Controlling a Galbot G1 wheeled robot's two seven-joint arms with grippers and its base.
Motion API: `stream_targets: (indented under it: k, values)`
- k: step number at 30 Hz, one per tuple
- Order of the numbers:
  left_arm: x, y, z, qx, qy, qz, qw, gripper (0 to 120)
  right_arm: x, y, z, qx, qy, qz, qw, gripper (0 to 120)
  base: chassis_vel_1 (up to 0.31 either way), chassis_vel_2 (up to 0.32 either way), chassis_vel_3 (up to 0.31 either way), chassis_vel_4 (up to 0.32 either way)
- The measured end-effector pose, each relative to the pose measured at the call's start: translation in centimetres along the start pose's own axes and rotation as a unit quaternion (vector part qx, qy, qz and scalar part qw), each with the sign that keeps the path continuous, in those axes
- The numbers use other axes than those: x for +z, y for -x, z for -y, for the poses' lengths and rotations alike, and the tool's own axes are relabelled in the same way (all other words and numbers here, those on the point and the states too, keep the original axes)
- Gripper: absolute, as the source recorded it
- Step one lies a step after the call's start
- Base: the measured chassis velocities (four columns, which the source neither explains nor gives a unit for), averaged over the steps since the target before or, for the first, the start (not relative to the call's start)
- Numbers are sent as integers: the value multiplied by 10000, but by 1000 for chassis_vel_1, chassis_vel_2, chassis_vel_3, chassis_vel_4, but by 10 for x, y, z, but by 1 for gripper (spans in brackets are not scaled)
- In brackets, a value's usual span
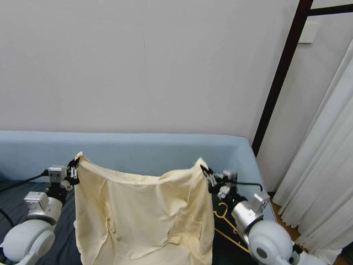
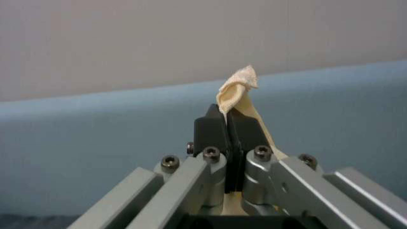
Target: Pick up the clothes from the sofa and hang them on the clothes hanger.
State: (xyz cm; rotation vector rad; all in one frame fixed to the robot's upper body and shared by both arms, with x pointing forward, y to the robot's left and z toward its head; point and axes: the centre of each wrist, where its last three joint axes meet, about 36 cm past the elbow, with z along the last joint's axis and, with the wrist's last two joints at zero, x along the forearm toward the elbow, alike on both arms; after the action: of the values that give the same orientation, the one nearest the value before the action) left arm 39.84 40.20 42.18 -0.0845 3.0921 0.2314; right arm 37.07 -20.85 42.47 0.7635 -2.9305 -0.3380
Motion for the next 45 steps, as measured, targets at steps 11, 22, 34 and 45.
stream_targets:
  k: [11,22,34,45]
  values:
    - [40,-9,28,89,-98,-290,9995,0,84,-19,1,352,159,-706,9968,0,0,0,0,0]
    - [48,-7,30,82,-94,-342,9993,0,121,-50,11,517,-48,-1281,9904,9,0,0,0,0]
    - [49,5,20,-4,-82,-390,9992,0,106,-83,29,268,-444,-1023,9934,54,0,0,0,0]
    - [56,-2,28,97,-96,-402,9991,0,88,-52,35,777,79,-1236,9893,91,0,0,0,0]
